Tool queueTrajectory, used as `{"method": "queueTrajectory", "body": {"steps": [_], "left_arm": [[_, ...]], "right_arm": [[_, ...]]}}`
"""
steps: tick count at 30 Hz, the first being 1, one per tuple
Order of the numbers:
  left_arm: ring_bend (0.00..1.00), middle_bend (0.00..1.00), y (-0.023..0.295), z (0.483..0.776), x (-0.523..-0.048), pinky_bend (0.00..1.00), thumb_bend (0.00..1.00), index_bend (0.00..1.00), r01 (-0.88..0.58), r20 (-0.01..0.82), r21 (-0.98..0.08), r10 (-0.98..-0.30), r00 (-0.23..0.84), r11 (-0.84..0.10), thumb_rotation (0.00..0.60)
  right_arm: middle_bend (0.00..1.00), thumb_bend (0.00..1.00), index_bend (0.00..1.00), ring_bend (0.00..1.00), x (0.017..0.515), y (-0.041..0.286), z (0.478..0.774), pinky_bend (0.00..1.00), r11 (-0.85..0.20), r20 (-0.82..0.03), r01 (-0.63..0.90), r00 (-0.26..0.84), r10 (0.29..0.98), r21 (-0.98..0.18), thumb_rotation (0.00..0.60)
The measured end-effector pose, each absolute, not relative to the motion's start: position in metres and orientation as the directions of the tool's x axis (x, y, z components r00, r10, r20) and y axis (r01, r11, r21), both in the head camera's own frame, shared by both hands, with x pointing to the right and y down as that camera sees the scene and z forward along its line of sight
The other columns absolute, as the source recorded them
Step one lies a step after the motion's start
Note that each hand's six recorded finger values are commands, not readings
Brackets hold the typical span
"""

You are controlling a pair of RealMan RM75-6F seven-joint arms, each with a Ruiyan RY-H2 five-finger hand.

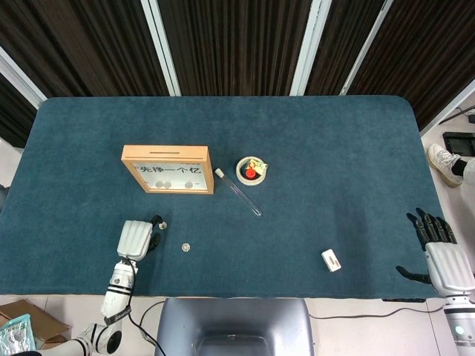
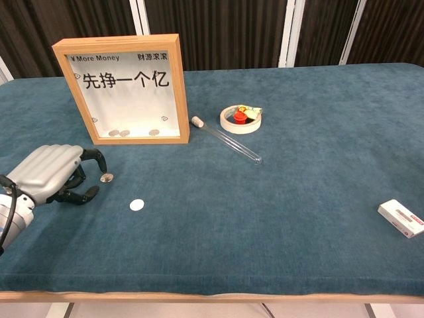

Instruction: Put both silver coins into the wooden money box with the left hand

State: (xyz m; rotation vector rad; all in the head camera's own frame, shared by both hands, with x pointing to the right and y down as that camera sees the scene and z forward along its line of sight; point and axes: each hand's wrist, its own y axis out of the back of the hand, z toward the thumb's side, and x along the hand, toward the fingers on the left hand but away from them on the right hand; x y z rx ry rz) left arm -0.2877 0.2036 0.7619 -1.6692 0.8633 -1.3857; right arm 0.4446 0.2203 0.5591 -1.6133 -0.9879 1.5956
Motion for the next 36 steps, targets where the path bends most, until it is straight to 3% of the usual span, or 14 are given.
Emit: {"method": "queueTrajectory", "body": {"steps": [36], "left_arm": [[1.00, 1.00, 0.203, 0.774, -0.280, 1.00, 0.35, 0.44, 0.030, 0.508, -0.859, -0.843, 0.177, -0.512, 0.600]], "right_arm": [[0.00, 0.11, 0.00, 0.00, 0.446, 0.220, 0.558, 0.00, -0.506, -0.509, 0.068, -0.017, 0.861, -0.860, 0.600]]}}
